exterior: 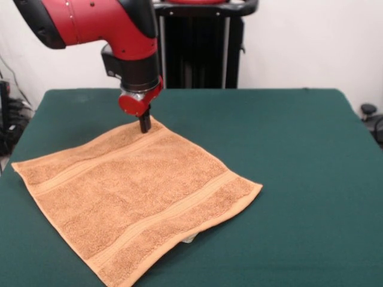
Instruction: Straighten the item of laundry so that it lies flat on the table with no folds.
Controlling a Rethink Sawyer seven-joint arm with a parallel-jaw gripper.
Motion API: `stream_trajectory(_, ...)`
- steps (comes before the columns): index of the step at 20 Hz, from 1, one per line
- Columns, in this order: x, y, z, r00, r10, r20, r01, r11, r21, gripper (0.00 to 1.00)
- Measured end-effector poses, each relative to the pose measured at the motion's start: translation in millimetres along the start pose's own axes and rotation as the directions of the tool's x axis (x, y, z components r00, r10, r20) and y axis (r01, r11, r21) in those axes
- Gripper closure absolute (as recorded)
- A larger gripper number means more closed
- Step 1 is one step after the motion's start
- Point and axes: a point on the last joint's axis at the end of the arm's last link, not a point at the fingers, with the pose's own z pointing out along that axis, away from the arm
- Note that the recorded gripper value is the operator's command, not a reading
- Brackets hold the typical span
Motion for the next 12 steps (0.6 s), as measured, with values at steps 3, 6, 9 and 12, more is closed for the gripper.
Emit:
stream_trajectory(3, 0.1, 0.0, 0.1, 1.000, -0.001, 0.000, 0.001, 1.000, 0.000, 1.00)
stream_trajectory(6, 0.1, 0.0, 0.1, 1.000, -0.002, 0.000, 0.002, 1.000, 0.001, 1.00)
stream_trajectory(9, -0.1, 0.3, 0.7, 1.000, -0.010, -0.004, 0.010, 1.000, 0.005, 1.00)
stream_trajectory(12, -0.2, 0.3, 0.7, 1.000, -0.012, -0.005, 0.012, 1.000, 0.005, 1.00)
